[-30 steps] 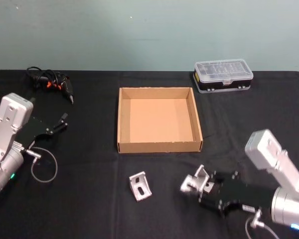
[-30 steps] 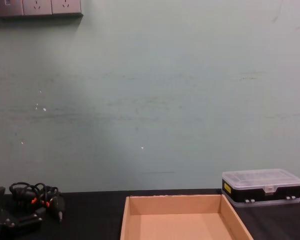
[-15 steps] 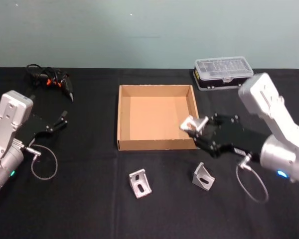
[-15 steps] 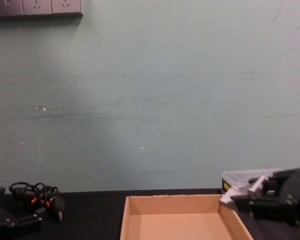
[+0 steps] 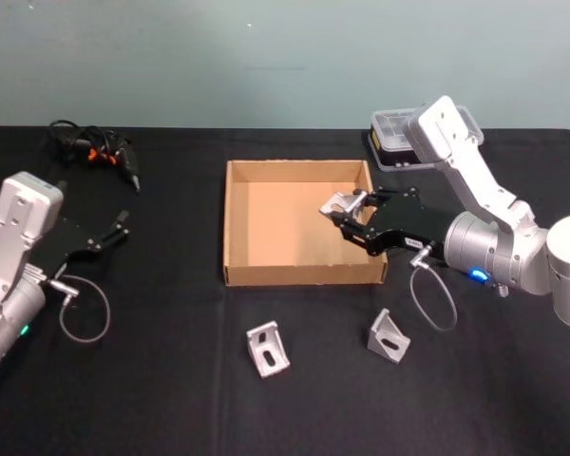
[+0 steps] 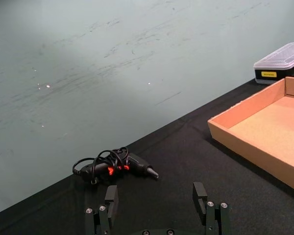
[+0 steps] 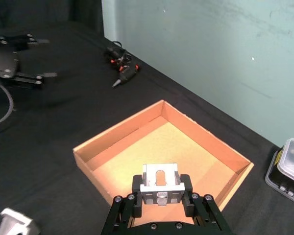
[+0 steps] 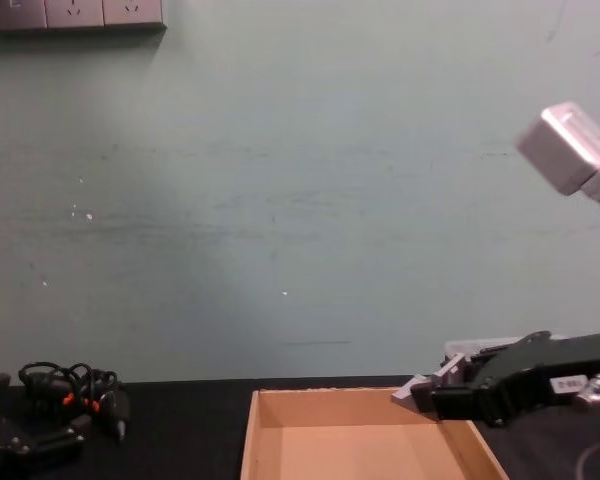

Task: Use one hand to pick up the angle iron from the table and place it into the box.

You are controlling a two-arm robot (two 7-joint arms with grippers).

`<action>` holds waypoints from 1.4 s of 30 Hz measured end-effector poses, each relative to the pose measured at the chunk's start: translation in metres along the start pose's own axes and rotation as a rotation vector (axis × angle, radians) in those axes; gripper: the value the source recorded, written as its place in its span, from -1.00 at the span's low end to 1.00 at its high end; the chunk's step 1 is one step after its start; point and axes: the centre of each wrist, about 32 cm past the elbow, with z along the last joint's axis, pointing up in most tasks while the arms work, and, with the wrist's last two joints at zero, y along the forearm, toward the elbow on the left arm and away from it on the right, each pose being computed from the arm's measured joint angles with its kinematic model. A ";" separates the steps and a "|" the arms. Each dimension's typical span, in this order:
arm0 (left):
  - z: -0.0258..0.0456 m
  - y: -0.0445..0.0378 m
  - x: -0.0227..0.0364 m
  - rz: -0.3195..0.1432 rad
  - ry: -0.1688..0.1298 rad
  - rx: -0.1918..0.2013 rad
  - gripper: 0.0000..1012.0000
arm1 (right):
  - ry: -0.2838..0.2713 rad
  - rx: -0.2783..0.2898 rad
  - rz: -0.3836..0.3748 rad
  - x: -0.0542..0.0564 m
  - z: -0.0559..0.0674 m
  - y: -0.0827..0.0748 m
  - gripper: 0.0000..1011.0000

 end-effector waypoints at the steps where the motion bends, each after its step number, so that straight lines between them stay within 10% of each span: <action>1: 0.0000 0.0000 0.0000 0.000 0.000 0.000 0.98 | 0.008 -0.007 0.000 0.003 -0.001 0.006 -0.10; 18: 0.0000 0.0000 0.0000 0.000 0.000 0.000 0.98 | 0.043 -0.107 0.040 0.019 -0.012 0.054 -0.10; 42: 0.0000 0.0000 0.0000 0.000 0.000 0.000 0.98 | 0.053 -0.150 0.004 0.024 -0.024 0.059 0.13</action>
